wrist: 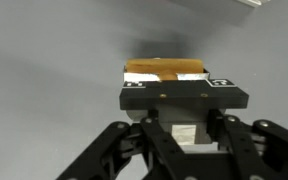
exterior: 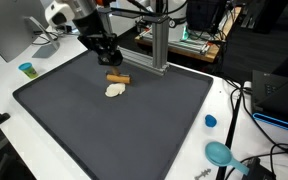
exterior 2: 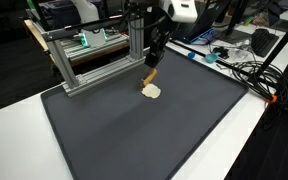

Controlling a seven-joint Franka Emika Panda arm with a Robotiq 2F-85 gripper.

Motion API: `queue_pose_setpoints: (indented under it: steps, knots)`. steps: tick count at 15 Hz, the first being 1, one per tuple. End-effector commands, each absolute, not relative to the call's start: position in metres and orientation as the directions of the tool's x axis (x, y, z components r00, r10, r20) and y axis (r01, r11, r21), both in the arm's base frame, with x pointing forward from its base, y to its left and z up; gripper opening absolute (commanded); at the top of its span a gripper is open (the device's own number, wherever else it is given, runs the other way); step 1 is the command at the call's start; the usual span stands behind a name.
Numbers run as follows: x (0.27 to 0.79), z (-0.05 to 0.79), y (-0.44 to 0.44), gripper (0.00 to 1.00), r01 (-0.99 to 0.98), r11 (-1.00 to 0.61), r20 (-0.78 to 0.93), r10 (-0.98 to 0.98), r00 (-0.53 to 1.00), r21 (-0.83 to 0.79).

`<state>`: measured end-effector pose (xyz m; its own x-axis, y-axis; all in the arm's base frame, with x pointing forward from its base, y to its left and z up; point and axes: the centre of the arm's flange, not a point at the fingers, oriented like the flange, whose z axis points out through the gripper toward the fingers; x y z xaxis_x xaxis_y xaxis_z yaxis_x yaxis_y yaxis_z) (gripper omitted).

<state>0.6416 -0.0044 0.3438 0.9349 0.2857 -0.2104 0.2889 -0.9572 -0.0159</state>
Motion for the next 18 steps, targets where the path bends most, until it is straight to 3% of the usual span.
queue_pose_setpoints:
  steps: [1, 5, 9, 13, 14, 17, 18]
  knots:
    - [0.582, 0.413, 0.011, 0.22, 0.25, -0.968, -0.017, 0.25, 0.968, -0.018]
    - [0.534, 0.457, -0.017, 0.22, 0.15, -0.988, 0.152, 0.153, 0.977, 0.027]
    - [0.477, 0.461, -0.069, 0.22, 0.037, -0.999, 0.183, 0.03, 0.983, -0.034]
    - [0.403, 0.424, -0.078, 0.22, 0.129, -0.985, 0.23, 0.099, 0.968, -0.118]
    - [0.459, 0.435, -0.086, 0.47, 0.08, -0.993, 0.159, 0.066, 0.985, -0.085]
    - [0.43, 0.422, -0.083, 0.47, 0.107, -0.99, 0.182, 0.089, 0.979, -0.094]
    - [0.436, 0.42, -0.073, 0.22, 0.098, -0.991, 0.198, 0.078, 0.977, -0.092]
